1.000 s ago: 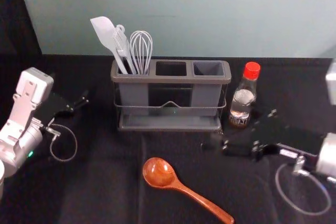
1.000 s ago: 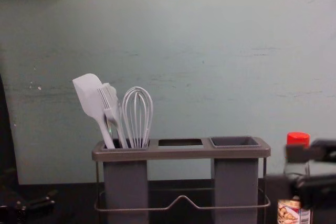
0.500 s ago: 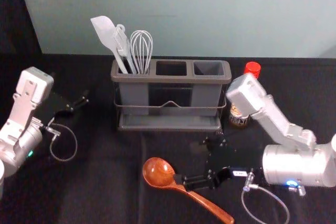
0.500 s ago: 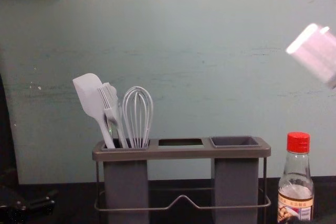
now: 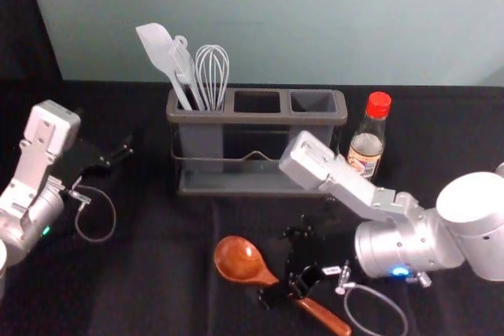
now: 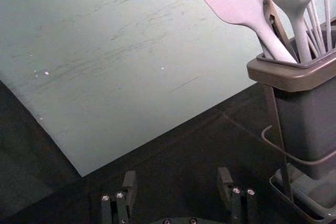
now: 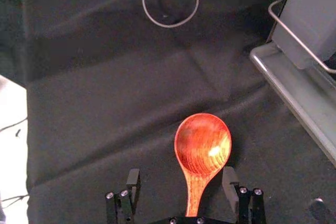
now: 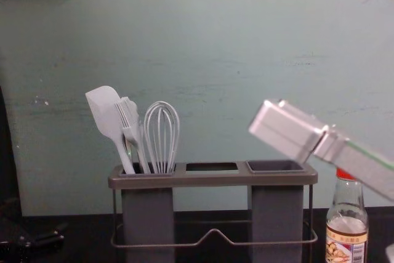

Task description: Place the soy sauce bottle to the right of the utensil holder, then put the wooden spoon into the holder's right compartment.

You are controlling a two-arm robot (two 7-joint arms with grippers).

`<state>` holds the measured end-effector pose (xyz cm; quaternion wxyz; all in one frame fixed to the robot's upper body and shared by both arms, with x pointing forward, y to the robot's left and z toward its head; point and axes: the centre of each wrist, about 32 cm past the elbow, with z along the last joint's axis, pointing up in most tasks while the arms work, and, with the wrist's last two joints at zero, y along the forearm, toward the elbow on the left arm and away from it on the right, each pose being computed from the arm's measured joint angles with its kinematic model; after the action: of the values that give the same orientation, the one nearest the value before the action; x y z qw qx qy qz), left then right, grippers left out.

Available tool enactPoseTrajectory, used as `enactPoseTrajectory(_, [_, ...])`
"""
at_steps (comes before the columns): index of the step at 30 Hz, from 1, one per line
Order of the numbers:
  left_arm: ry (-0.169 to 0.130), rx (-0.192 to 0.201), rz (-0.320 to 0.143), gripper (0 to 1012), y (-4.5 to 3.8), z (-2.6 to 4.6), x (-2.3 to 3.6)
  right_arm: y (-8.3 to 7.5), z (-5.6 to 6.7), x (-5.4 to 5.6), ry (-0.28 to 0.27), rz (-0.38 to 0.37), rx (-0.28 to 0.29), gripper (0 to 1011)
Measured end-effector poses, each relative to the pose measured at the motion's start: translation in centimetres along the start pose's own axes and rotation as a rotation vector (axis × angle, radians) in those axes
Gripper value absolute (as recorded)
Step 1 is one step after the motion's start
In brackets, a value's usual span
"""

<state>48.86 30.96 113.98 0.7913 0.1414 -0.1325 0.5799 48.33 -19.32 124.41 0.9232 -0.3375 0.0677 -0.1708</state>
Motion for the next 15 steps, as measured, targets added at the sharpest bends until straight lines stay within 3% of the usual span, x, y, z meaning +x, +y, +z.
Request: enactPoseTrajectory(15, [0.000, 0.000, 0.000, 1005, 0.00, 0.00, 0.00, 2.8, 1.3, 0.0, -0.054, -0.052, -0.086, 1004])
